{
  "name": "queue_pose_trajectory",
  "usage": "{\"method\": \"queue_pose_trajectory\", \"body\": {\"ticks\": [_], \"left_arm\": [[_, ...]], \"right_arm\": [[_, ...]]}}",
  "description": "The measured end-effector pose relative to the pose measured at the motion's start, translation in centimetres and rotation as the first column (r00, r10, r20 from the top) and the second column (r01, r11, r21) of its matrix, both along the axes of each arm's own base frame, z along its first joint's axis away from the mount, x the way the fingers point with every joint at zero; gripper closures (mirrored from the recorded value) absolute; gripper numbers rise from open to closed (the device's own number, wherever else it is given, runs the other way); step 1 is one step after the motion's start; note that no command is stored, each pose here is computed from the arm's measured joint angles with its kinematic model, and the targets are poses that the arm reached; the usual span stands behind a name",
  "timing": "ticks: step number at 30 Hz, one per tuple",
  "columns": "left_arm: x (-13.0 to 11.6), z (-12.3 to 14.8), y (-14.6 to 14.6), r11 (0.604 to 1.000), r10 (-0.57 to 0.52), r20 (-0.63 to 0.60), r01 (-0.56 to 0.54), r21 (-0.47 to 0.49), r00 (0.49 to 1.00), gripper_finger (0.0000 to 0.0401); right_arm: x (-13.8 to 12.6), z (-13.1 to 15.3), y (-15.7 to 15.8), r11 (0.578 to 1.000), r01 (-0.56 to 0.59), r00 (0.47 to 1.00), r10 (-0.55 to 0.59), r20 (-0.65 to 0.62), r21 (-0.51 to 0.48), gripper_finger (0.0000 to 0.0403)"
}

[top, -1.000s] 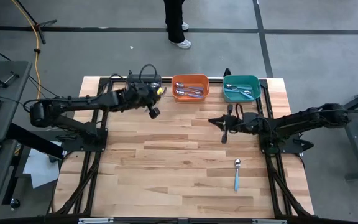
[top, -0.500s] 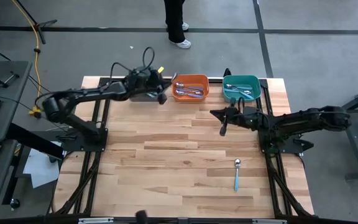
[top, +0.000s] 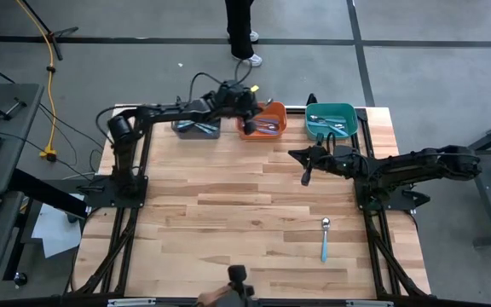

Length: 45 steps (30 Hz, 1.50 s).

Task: Sort silverware by color (type)
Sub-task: Put the purple spoon into the orange bin, then put the blue spoon into the green bin

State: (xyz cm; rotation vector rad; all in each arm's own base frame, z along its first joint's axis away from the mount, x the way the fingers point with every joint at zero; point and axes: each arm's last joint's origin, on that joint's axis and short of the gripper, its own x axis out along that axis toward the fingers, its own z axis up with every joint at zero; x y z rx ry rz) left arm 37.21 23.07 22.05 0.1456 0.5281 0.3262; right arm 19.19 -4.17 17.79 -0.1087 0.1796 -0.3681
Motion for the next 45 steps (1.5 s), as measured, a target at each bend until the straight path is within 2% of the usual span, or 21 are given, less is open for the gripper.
{"method": "queue_pose_trajectory", "body": {"ticks": [6, 14, 20, 27, 33, 36, 39, 45], "left_arm": [[1.2, -2.6, 1.4, 0.998, -0.001, -0.125, -0.006, -0.057, 0.992, 0.0401], [1.3, -4.2, 2.1, 0.997, 0.008, -0.154, -0.02, -0.077, 0.988, 0.0401], [1.0, -4.2, 2.4, 0.996, 0.014, -0.159, -0.027, -0.081, 0.987, 0.0399], [0.9, -4.3, 2.3, 0.995, 0.016, -0.168, -0.032, -0.093, 0.986, 0.0368], [0.6, -3.0, 2.2, 0.997, 0.028, -0.167, -0.039, -0.06, 0.986, 0.0357], [0.4, -1.5, 1.5, 0.997, 0.061, -0.16, -0.066, -0.028, 0.985, 0.0374], [0.2, -0.2, 0.2, 0.999, 0.049, -0.121, -0.05, -0.007, 0.991, 0.0396], [-1.2, 0.1, -3.9, 0.997, 0.061, 0.023, -0.062, 0.036, 0.998, 0.04]], "right_arm": [[0.0, 0.0, 0.0, 1.0, 0.0, 1.0, 0.0, -0.003, -0.001, 0.0403], [0.0, -0.1, 0.0, 1.0, 0.0, 1.0, 0.0, -0.01, 0.0, 0.0403], [0.0, -0.1, 0.0, 1.0, -0.002, 1.0, 0.002, -0.014, -0.009, 0.0403], [0.0, -0.1, 0.0, 1.0, -0.005, 1.0, 0.004, -0.02, -0.025, 0.0403], [0.0, -0.1, 0.0, 0.999, -0.009, 1.0, 0.008, -0.03, -0.048, 0.0403], [0.0, -0.1, 0.0, 0.999, -0.01, 1.0, 0.008, -0.03, -0.049, 0.0403], [0.0, -0.1, 0.0, 0.999, -0.011, 1.0, 0.01, -0.028, -0.041, 0.0403], [0.0, -0.3, 0.1, 0.999, -0.012, 0.999, 0.01, -0.051, -0.035, 0.0403]]}}
